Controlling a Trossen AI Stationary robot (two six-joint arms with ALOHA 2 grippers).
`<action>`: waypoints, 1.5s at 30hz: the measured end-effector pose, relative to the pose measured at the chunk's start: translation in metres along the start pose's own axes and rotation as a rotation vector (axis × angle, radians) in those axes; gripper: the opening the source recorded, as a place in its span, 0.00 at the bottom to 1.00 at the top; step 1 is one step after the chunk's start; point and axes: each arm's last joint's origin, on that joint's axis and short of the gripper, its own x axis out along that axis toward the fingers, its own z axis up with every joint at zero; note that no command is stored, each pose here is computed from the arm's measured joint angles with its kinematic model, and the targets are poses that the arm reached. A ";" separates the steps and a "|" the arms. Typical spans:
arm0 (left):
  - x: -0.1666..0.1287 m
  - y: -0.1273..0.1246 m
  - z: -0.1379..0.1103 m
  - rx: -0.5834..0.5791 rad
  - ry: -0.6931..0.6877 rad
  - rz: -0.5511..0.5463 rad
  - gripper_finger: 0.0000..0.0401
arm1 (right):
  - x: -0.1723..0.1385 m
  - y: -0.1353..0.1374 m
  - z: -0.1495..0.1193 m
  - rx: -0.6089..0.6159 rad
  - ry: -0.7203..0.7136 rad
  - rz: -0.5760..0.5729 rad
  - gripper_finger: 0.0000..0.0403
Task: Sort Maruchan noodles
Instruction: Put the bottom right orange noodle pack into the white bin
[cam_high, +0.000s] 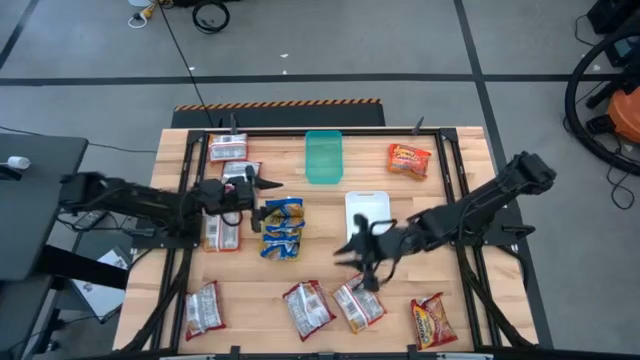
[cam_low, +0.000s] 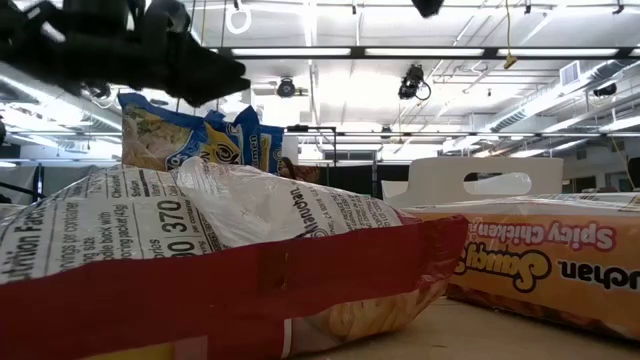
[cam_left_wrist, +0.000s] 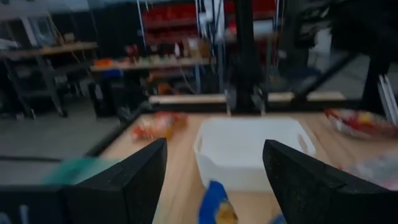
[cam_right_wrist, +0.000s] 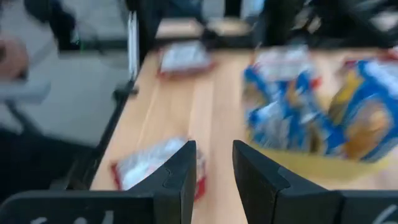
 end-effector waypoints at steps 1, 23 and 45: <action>-0.001 -0.003 0.002 0.006 0.032 -0.008 0.67 | 0.005 0.007 0.001 -0.012 0.053 0.001 0.27; -0.032 -0.091 0.035 -0.096 -0.026 -0.259 0.67 | 0.026 0.171 -0.112 0.474 0.717 -0.411 0.30; -0.035 -0.096 0.036 -0.128 -0.024 -0.252 0.67 | 0.073 0.143 -0.090 0.422 0.433 -0.418 0.42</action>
